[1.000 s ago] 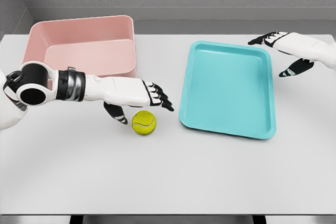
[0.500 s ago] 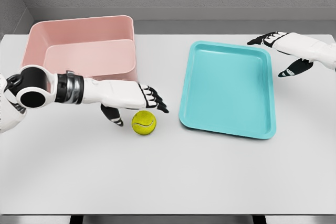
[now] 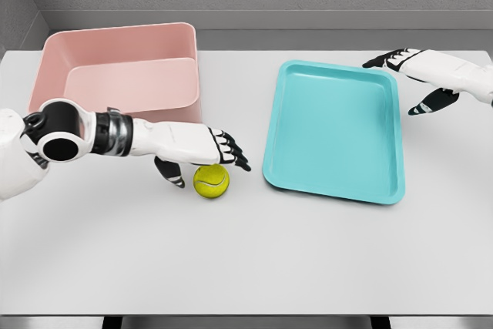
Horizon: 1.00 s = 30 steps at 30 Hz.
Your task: Put the tennis from the blue tray into the pink basket with both arms
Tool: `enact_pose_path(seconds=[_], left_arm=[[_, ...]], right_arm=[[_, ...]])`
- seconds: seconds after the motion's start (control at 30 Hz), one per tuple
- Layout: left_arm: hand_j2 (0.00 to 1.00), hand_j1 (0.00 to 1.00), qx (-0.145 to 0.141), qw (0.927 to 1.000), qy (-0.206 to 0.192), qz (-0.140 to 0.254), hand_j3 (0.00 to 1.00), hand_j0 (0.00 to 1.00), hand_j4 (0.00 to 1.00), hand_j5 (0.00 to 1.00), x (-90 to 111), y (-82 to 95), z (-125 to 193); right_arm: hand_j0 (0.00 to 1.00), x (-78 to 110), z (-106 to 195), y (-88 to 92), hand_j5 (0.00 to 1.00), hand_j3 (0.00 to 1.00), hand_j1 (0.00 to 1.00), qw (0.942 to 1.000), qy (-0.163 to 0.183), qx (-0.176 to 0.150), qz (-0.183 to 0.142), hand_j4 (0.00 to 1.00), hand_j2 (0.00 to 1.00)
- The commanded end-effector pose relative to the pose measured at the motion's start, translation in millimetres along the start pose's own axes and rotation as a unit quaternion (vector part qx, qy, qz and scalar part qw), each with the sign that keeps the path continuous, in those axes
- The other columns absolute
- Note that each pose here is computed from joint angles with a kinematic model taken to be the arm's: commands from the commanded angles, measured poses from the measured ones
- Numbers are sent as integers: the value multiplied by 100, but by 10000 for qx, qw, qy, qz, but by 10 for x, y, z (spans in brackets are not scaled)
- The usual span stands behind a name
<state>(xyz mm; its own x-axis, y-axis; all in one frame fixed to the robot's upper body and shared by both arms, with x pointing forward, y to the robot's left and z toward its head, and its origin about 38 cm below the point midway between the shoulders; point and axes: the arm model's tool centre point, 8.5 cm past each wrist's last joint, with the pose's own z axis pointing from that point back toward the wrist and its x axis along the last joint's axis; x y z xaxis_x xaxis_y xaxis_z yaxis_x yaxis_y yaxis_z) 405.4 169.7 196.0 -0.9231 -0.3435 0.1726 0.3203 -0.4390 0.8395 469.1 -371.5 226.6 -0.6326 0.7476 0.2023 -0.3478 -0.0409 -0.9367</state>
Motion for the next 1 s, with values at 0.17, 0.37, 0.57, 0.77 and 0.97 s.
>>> enact_pose_path(seconds=[0.17,0.37,0.57,0.77,0.97], left_arm=[[100,100,-48,10000,-11,28,100,100,100,100,3,-37,-32],[100,100,-126,9999,59,-58,100,100,100,100,-11,-62,-32],[100,100,-129,9999,65,-21,100,100,100,100,-30,-71,-58],[100,100,-175,9998,55,8,100,100,100,100,-26,-134,-126],[100,100,-178,9998,53,30,100,100,100,100,-36,-140,-155]], right_arm=[[100,0,1,-8,100,100,100,10000,-3,-28,-31,100,100],[100,0,1,-7,100,100,100,10000,0,-24,-25,100,100],[100,0,1,-8,100,100,100,10000,-3,-28,-31,100,100],[100,0,1,-8,100,100,100,10000,-3,-28,-31,100,100],[100,0,1,-7,100,100,100,10000,0,-24,-25,100,100]])
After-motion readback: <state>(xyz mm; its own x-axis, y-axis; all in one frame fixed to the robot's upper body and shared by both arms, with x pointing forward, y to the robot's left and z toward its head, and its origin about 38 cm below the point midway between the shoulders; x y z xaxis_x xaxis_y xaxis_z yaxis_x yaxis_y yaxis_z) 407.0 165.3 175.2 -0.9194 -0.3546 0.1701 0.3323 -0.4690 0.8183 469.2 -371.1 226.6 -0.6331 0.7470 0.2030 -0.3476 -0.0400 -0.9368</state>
